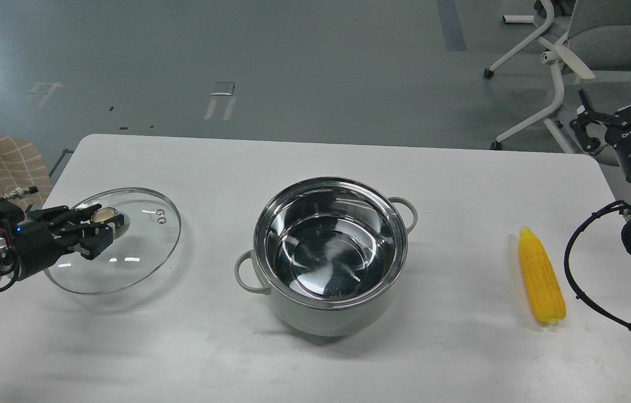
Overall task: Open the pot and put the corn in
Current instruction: 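Lower the lid onto the table, release it, and raise the left arm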
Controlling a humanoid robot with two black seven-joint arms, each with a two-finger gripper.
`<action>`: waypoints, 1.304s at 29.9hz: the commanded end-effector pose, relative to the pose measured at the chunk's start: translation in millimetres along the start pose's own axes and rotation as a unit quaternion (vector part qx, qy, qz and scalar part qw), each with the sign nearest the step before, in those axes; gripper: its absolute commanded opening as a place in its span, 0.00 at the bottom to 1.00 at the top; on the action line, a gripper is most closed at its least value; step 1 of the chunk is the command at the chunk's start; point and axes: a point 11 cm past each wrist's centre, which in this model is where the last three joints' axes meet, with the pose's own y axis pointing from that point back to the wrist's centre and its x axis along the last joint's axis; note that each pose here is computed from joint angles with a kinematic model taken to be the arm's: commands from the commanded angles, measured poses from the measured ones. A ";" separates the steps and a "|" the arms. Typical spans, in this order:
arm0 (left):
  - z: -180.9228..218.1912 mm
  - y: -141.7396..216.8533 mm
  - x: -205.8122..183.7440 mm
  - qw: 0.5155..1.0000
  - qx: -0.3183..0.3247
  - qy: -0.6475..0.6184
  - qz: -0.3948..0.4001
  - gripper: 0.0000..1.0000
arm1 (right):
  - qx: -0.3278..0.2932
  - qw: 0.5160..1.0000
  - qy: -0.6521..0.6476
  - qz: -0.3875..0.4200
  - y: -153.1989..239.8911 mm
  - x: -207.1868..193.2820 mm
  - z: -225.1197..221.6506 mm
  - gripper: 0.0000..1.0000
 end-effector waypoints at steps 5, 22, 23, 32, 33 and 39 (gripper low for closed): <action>5.6 -3.0 -9.5 1.000 -0.005 0.009 -0.003 0.31 | 0.001 1.000 0.000 -0.003 -0.6 -1.8 0.0 1.00; 12.3 -7.3 -16.5 1.000 -0.011 0.019 -0.004 0.67 | -0.009 1.000 0.001 0.009 8.4 6.9 6.5 1.00; 11.0 -6.8 -14.6 1.000 -0.009 0.020 -0.001 0.68 | -0.011 1.000 0.001 0.008 8.3 6.7 7.3 1.00; -9.4 -14.1 103.3 0.982 0.009 0.095 0.162 0.84 | -0.067 0.988 0.135 -0.030 6.5 -7.7 -15.3 1.00; -9.7 -14.8 115.6 0.979 0.007 0.101 0.176 0.84 | -0.073 0.985 0.154 -0.035 6.7 -9.8 -19.9 1.00; -16.0 -24.4 223.0 0.916 -0.011 0.224 0.333 0.89 | -0.129 0.937 0.324 -0.039 26.4 -4.2 -51.3 1.00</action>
